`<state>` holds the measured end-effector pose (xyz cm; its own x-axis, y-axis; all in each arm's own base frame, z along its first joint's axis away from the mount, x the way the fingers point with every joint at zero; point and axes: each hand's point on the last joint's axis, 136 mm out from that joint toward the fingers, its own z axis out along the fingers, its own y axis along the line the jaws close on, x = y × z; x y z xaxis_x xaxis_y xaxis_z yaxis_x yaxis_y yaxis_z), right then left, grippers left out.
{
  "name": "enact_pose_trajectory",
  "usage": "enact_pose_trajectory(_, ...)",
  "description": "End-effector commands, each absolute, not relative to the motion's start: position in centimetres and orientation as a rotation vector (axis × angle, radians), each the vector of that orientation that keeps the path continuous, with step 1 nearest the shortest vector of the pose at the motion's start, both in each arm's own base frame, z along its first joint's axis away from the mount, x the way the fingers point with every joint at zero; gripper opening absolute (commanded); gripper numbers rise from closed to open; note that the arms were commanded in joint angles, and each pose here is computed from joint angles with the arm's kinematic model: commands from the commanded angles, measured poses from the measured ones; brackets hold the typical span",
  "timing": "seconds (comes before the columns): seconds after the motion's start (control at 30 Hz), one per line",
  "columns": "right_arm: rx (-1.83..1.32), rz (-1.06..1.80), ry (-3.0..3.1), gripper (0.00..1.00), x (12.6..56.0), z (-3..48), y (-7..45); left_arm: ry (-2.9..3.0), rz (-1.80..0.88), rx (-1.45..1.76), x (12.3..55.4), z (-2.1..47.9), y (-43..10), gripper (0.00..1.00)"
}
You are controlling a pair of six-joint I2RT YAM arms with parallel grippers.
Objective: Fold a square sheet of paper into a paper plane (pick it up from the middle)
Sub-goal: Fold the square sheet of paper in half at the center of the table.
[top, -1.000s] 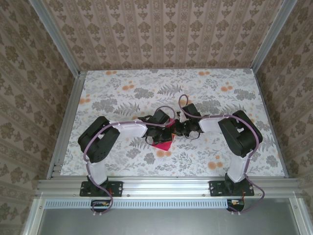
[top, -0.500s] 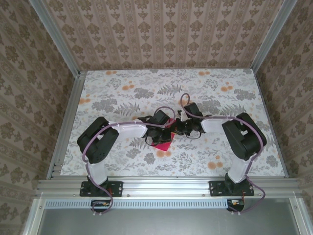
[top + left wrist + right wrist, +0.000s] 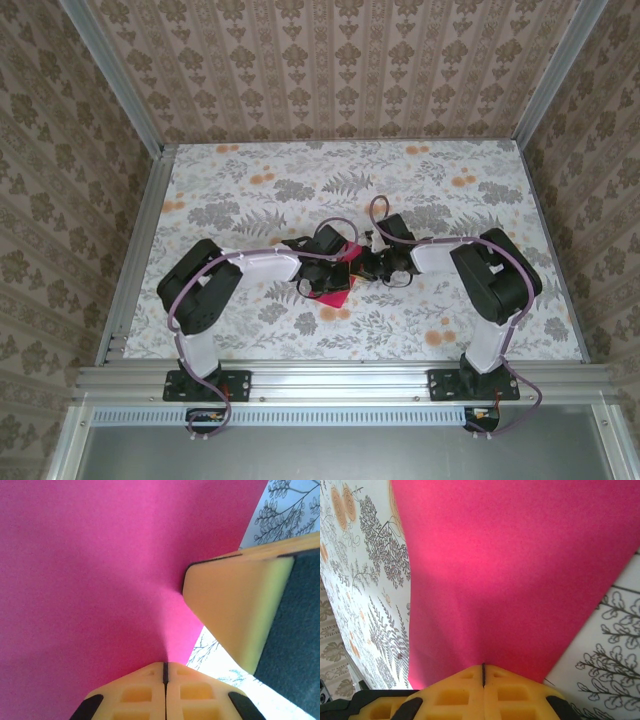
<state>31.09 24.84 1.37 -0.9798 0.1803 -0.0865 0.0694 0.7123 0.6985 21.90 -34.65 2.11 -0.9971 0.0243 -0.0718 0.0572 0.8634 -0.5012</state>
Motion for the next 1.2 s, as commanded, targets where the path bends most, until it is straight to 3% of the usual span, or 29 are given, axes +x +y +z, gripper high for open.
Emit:
enact_pose_trajectory(0.0, 0.239, 1.018, 2.842, 0.06, 30.4, -1.2, 23.6, 2.94, -0.846, 0.08, 21.6, 4.1, -35.3, 0.09)
enact_pose_trajectory(0.17, 0.248, 0.998, 2.868, 0.06, 29.9, -2.1, 23.3, 2.897, -0.925, 0.123, 21.8, 5.6, -36.9, 0.12)
enact_pose_trajectory(1.17, 0.29, 0.945, 2.914, 0.06, 29.6, -3.5, 22.4, 3.029, -0.818, 0.055, 18.6, 0.9, -34.1, 0.11)
